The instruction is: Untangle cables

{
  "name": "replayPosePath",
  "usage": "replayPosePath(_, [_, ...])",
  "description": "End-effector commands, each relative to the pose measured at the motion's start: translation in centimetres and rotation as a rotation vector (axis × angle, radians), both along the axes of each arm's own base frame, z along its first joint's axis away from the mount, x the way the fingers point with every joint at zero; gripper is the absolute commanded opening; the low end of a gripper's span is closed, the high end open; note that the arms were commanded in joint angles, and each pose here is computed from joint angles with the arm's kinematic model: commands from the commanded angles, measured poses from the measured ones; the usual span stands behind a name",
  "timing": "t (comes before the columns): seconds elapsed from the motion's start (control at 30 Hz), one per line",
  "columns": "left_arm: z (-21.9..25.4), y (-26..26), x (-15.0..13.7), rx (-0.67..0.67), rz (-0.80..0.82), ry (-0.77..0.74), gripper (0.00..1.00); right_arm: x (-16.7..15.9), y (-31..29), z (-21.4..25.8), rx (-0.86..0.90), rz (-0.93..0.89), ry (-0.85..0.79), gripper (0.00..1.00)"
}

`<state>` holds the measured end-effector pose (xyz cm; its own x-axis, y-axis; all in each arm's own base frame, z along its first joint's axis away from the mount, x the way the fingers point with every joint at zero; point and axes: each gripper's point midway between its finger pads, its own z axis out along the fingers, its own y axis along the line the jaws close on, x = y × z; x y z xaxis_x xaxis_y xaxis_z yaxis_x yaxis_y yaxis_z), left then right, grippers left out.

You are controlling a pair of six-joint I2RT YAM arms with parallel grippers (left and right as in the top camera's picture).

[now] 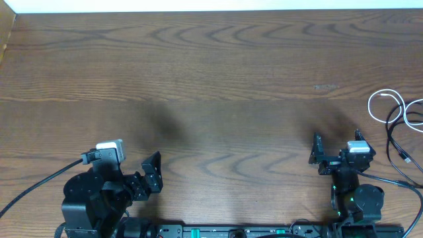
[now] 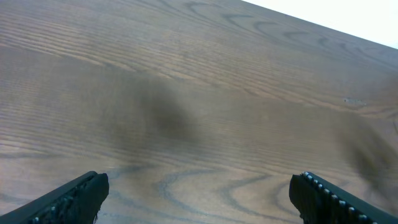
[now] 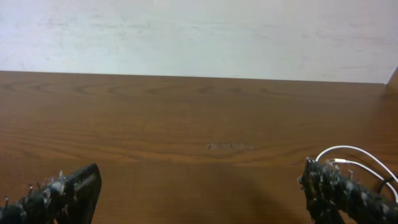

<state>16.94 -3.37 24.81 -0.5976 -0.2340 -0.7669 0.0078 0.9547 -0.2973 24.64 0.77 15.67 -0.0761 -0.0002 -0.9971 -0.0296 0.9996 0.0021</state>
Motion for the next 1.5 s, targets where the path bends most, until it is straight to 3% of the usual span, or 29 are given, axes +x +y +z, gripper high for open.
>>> replayPosePath(0.0, [-0.1,-0.1,-0.1,0.004,-0.008,-0.003,0.98,0.0,0.1,0.0,-0.015,0.003,0.000,0.99])
replayPosePath(0.33, [-4.3,0.5,-0.9,0.004,0.020,-0.036,0.98,0.0,0.1,0.0,-0.015,0.003,0.000,0.99])
replayPosePath(1.23, [-8.9,0.2,6.8,-0.010,0.020,-0.487,0.98,0.0,0.1,0.0,-0.015,0.003,0.000,0.99])
replayPosePath(1.37, [-9.0,0.3,7.4,0.078,-0.006,-0.561,0.98,0.0,0.1,0.0,-0.015,0.003,0.000,0.99])
replayPosePath(1.47, [-9.0,0.4,7.4,0.239,-0.060,-0.589,0.98,0.0,0.1,0.0,-0.015,0.003,0.000,0.99])
